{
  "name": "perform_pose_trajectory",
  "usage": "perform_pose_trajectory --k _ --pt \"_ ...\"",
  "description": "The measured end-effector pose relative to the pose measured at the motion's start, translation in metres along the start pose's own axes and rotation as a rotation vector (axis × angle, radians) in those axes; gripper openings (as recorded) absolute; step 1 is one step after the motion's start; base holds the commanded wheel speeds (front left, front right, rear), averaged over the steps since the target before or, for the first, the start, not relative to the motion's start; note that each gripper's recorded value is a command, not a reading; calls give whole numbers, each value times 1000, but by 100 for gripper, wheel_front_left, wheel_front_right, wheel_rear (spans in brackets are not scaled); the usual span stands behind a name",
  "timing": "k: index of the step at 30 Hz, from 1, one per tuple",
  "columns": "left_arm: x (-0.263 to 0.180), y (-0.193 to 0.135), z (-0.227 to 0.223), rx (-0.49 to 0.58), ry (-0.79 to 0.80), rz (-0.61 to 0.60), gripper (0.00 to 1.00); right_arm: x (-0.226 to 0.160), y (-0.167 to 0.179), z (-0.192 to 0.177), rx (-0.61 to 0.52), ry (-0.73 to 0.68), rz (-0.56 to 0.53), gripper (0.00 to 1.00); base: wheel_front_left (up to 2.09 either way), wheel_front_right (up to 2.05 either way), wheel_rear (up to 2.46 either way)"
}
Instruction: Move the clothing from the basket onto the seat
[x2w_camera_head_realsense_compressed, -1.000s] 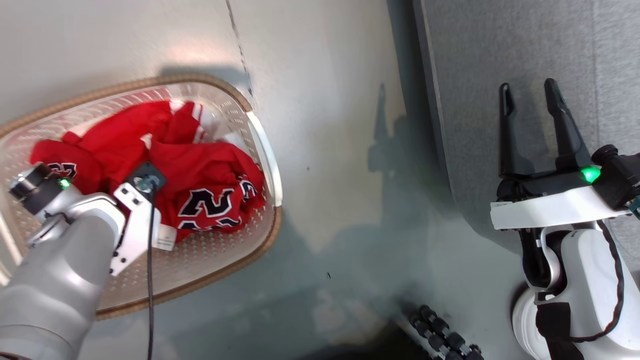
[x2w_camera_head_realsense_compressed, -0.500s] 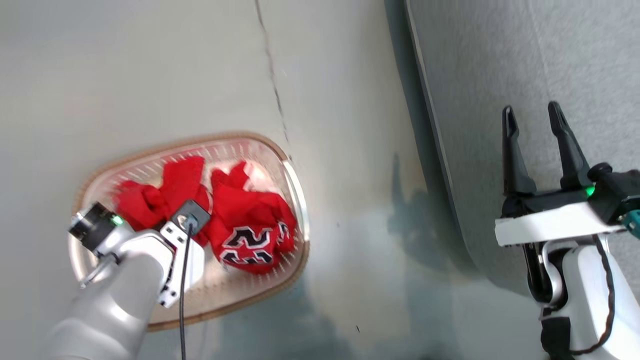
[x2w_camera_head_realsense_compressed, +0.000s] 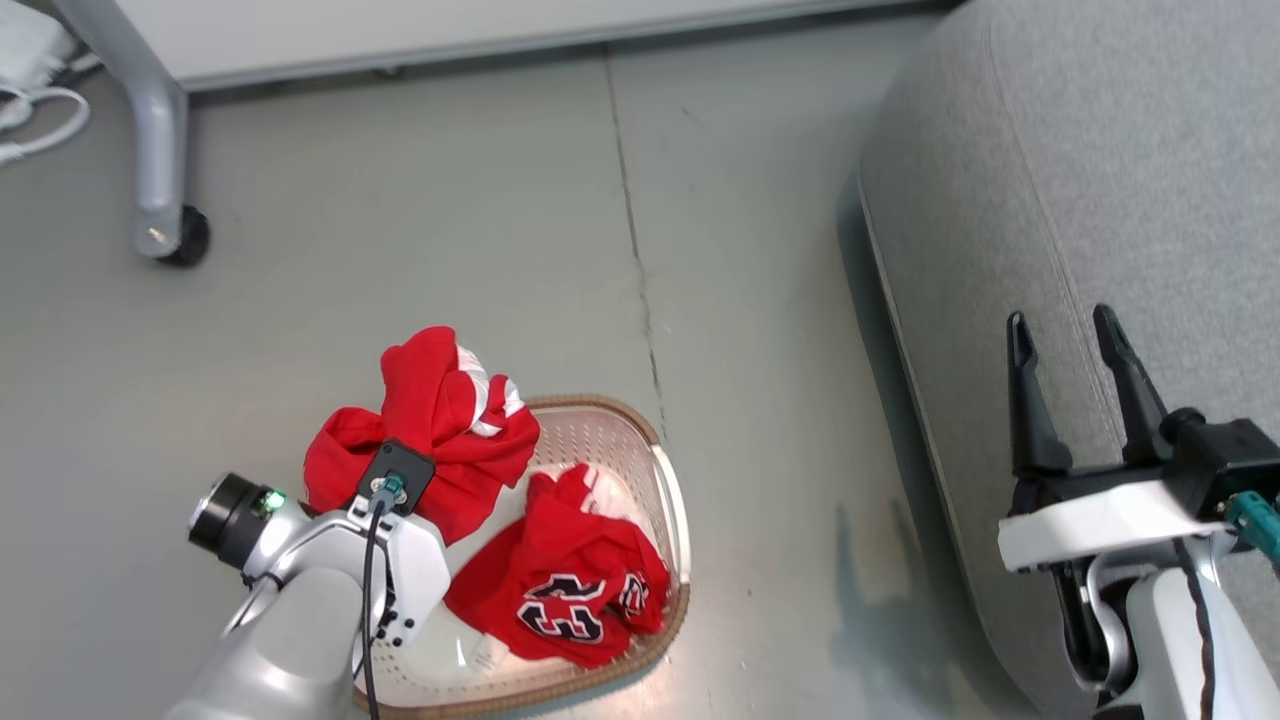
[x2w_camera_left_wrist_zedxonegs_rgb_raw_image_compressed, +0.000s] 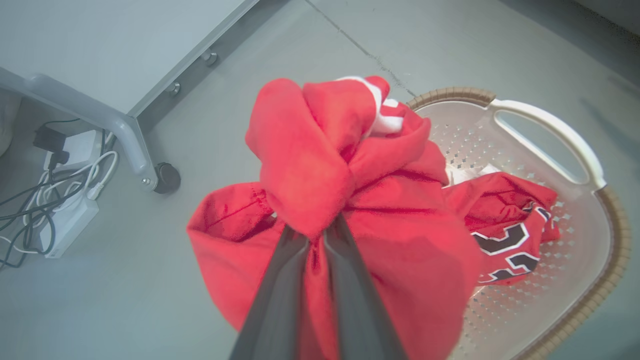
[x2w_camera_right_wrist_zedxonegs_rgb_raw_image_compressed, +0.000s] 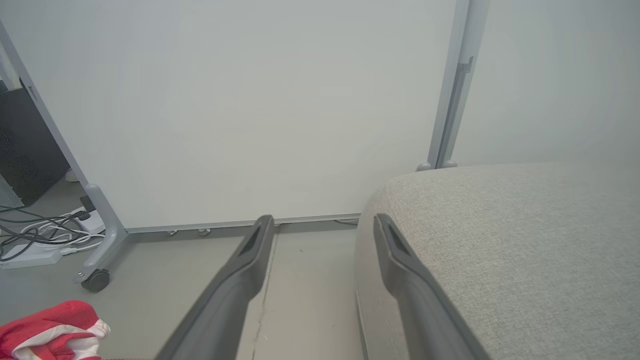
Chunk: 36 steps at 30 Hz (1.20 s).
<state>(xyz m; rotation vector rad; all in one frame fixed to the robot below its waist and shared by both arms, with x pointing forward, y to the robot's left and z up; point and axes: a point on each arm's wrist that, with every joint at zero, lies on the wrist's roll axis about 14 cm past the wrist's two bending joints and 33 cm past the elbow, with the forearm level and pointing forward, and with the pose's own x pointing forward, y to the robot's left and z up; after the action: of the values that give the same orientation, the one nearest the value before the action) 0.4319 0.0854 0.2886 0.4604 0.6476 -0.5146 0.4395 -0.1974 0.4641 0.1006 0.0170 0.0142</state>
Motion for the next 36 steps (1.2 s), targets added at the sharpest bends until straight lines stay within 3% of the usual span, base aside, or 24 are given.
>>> perform_pose_trajectory --k 7,21,29,36 --pt "-35 26 32 -129 -135 140 0 -19 19 17 5 -35 48 100 0 0 0" --pt "-134 69 154 -276 -678 355 0 -47 34 42 -1 -96 95 100 0 0 0" --pt "-215 74 234 -274 -1043 395 0 -56 41 40 3 -90 113 100 0 0 0" --pt "-256 48 268 -237 -1222 312 0 -59 40 42 3 -95 110 100 0 0 0"
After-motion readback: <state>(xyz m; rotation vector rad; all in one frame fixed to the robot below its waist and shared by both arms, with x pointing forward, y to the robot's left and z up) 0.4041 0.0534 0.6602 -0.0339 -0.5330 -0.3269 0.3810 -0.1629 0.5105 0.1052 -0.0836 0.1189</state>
